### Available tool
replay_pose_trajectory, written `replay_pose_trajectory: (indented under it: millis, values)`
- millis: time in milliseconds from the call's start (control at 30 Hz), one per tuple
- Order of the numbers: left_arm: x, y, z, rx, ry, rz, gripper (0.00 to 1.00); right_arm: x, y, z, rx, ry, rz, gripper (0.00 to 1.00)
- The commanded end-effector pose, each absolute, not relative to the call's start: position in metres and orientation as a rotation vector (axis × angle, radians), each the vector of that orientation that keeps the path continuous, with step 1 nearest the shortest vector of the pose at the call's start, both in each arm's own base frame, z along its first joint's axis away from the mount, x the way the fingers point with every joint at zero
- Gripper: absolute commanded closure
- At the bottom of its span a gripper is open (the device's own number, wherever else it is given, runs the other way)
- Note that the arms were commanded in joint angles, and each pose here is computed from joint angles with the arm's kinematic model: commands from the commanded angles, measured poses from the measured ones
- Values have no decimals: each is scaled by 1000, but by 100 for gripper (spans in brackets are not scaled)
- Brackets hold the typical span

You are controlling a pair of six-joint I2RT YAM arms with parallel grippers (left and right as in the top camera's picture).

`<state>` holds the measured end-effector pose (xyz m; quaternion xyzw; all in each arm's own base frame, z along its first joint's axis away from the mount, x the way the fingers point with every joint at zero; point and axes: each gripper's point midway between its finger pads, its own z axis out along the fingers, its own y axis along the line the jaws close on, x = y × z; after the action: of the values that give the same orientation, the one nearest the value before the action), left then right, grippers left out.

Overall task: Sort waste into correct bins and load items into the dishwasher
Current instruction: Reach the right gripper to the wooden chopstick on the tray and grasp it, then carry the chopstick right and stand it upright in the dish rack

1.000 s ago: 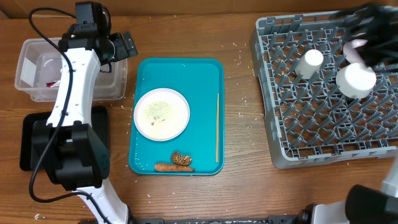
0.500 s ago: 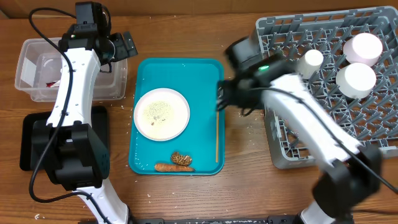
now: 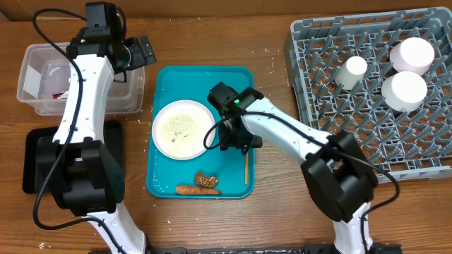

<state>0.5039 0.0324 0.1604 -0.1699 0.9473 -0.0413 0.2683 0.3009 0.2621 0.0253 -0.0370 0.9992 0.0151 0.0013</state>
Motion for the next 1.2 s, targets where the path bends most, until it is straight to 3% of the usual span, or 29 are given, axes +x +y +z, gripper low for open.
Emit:
replay_pose_trajectory:
  millis: [0,300,467,700,767,867,933,1167]
  values:
    - [503,32,172,-470,2528,-116,0,307,258,15,-74,3127,5,33]
    - [503,32,172,-471,2528,-116,0,312,257,12,-85,3100,-13,34]
    - [503,32,172,-471,2528,-116,0,309,256,5,-87,3105,-13,43]
    - [503,32,172,-471,2528,-116,0,302,252,-6,-89,3117,-17,47]
    - [503,32,172,-471,2528,-116,0,303,253,-5,-85,3116,-16,55]
    - [503,32,172,-471,2528,-116,0,304,254,2,-85,3120,-16,75]
    - [503,32,172,-471,2528,-116,0,309,257,14,-80,3115,-10,95]
    - [503,32,172,-470,2528,-116,0,362,245,106,-23,2926,-101,96]
